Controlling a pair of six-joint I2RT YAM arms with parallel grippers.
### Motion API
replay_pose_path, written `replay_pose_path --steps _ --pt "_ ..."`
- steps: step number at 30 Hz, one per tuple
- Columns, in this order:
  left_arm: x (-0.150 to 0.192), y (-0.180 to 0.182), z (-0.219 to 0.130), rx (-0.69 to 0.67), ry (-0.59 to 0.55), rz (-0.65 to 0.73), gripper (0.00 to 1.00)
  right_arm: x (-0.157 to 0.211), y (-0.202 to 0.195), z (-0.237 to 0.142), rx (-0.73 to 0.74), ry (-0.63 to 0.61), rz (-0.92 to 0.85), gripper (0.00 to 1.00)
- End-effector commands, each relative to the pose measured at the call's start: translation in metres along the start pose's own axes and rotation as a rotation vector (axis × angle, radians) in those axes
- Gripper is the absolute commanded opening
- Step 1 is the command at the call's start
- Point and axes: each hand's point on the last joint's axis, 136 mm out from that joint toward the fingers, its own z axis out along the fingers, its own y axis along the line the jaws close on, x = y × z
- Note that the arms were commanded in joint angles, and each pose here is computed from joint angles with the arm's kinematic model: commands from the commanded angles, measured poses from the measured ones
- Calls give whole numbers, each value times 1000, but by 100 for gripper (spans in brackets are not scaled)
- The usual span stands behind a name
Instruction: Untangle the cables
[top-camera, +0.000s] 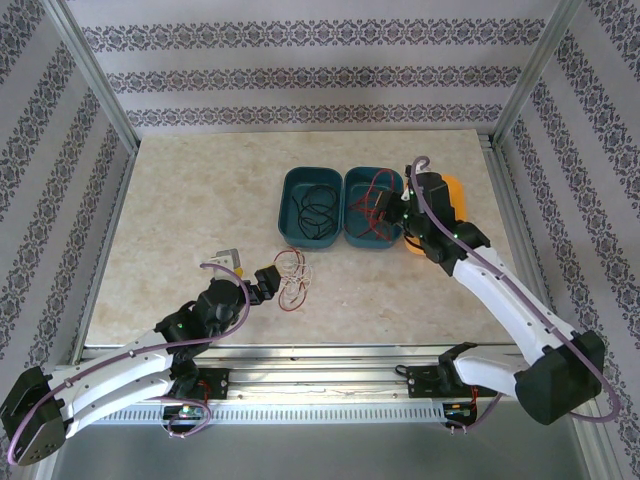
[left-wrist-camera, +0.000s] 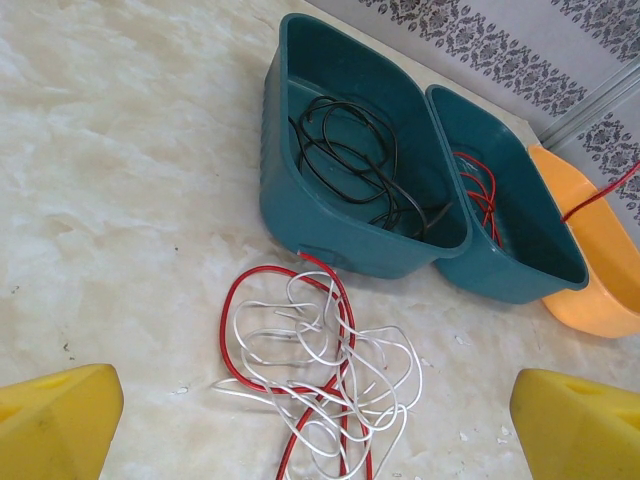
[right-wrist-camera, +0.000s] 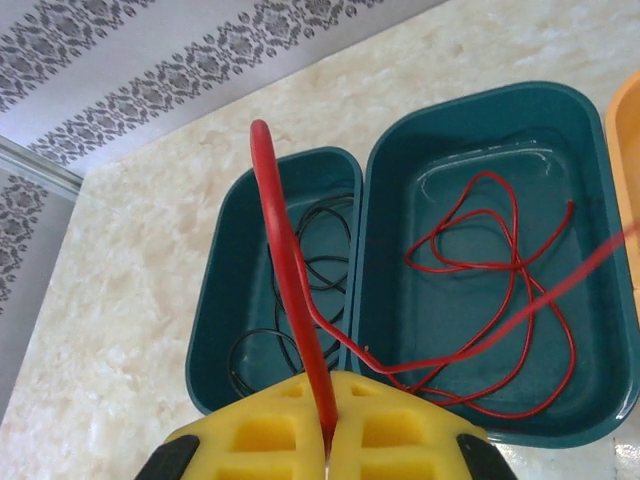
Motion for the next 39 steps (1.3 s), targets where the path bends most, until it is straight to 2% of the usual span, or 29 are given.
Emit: replay_pose_path --steps 1,12,24,31,39 --pt "-3 -7 -2 17 -1 -10 99 -11 5 0 -15 -12 27 0" --pt "-2 -7 -2 22 2 -18 99 -2 -16 33 23 80 70 0" --pt "-2 -9 -4 33 8 -22 99 -13 -39 82 98 137 62 0" --pt "-2 -6 -7 29 9 -30 99 -1 -54 118 149 226 54 0" --pt "-1 -5 -7 24 9 -29 99 17 -82 142 247 294 26 0"
